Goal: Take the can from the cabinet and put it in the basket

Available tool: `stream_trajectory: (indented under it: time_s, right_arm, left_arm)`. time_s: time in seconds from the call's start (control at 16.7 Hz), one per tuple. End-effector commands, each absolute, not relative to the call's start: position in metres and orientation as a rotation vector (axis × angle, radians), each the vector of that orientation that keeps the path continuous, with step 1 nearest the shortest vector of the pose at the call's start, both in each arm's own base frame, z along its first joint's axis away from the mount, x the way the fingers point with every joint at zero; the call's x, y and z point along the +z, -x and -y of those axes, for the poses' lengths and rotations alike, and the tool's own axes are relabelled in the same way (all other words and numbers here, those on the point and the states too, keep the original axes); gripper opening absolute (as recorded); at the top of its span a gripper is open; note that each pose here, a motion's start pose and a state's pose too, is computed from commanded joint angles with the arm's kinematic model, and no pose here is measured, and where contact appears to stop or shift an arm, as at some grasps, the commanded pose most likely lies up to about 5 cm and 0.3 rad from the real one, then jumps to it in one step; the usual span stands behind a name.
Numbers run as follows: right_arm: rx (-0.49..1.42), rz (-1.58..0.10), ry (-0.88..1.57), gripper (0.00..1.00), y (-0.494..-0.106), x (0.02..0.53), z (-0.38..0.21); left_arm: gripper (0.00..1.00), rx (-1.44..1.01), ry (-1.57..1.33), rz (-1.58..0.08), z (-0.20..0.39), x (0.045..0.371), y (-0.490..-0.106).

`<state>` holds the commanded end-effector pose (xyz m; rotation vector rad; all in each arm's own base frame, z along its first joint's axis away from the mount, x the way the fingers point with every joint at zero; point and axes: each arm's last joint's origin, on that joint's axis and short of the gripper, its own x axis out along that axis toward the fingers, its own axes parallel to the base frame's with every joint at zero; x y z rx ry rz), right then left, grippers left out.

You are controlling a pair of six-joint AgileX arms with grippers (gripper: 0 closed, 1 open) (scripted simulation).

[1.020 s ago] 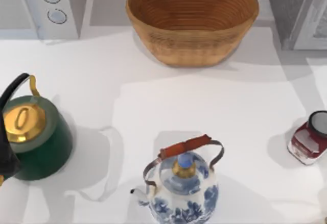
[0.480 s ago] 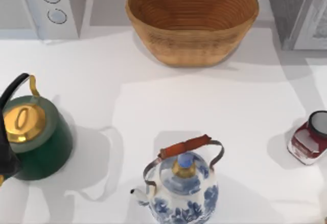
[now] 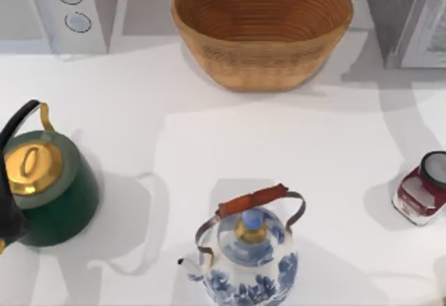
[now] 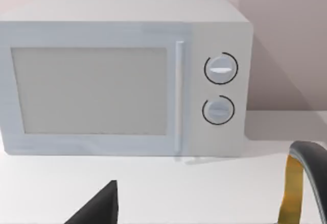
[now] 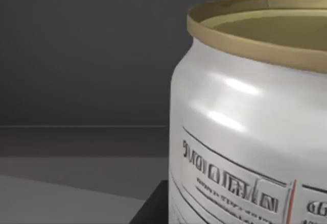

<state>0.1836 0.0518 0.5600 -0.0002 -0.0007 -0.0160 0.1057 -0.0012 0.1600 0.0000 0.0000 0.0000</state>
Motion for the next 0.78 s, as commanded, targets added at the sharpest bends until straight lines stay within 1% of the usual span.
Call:
stream_trajectory:
  time_s: [0.12,0.18,0.54,0.78]
  right_arm:
    - [-0.016,0.006,-0.001,0.00,-0.154,0.565,-0.047]
    - [-0.016,0.009,-0.002,0.00,-0.146,0.567,-0.046]
    - [-0.020,0.001,-0.001,0.00,-0.146,0.564,-0.045]
    - [-0.027,0.008,-0.002,0.00,-0.137,0.547,-0.038]
  left_arm:
    - [1.00,0.000,0.000,0.000,0.001,0.160,-0.106]
    - [1.00,0.000,0.000,0.000,0.001,0.160,-0.106]
    - [1.00,0.000,0.000,0.000,0.001,0.160,-0.106]
    - [1.00,0.000,0.000,0.000,0.001,0.160,-0.106]
